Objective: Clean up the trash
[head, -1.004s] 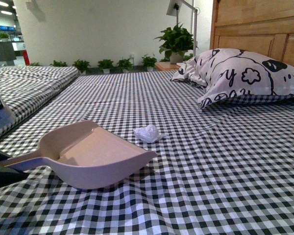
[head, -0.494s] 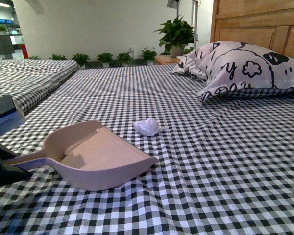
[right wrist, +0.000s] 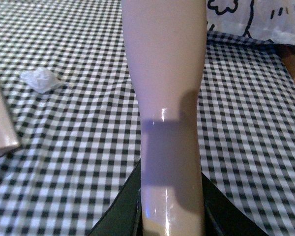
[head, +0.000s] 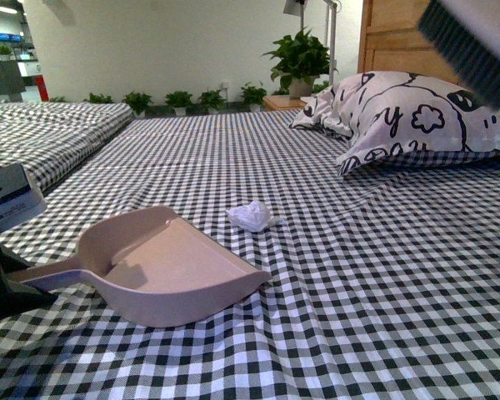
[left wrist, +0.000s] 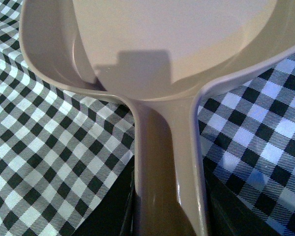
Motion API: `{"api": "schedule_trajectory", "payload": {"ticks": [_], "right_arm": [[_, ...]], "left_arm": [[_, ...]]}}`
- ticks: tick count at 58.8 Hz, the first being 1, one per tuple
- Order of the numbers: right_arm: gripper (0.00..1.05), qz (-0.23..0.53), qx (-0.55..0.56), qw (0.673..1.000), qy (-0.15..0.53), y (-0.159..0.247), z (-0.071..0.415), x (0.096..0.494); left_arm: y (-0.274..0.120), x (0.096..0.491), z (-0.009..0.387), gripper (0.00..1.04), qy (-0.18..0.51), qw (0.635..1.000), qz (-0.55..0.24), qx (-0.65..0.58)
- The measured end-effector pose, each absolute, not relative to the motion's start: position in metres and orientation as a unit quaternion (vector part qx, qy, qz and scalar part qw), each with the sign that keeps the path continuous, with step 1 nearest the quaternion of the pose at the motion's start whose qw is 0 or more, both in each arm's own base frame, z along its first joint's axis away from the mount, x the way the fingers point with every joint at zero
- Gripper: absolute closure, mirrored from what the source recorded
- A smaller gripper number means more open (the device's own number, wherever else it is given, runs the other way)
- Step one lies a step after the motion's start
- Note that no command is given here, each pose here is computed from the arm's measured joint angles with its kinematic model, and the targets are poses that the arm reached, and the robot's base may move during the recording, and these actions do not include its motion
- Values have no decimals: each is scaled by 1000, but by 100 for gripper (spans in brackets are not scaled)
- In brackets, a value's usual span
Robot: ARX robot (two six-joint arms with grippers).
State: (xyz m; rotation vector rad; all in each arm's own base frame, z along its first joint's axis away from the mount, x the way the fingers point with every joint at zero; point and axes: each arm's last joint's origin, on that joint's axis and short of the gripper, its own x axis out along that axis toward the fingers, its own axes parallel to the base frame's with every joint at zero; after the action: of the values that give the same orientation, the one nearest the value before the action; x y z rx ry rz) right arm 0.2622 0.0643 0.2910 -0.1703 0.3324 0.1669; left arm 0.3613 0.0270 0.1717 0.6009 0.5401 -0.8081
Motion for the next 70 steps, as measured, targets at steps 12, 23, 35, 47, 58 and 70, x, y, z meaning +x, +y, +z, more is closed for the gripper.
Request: {"api": "schedule_trajectory", "payload": {"ticks": [12,23,35,47,58,70], "right_arm": [[86,50,-211,959,182,95,258,349],[86,37,-290,925,245,125,212,400],[86,25,-331,905,267,155,180,418],[86,80,-356,879,308,184,150,412],[86,177,-317,858,363,198,154,398],[86,383,-217,797,413,204,174,362]], "left_arm": [[27,361,172,78,256,841,-383,284],[27,361,172,78,256,841,-383,284],[27,361,172,78,256,841,-383,284],[27,361,172,78,256,841,-383,284],[27,361,172,78,256,841,-383,284],[27,361,171,78,256,841,-383,285]]}}
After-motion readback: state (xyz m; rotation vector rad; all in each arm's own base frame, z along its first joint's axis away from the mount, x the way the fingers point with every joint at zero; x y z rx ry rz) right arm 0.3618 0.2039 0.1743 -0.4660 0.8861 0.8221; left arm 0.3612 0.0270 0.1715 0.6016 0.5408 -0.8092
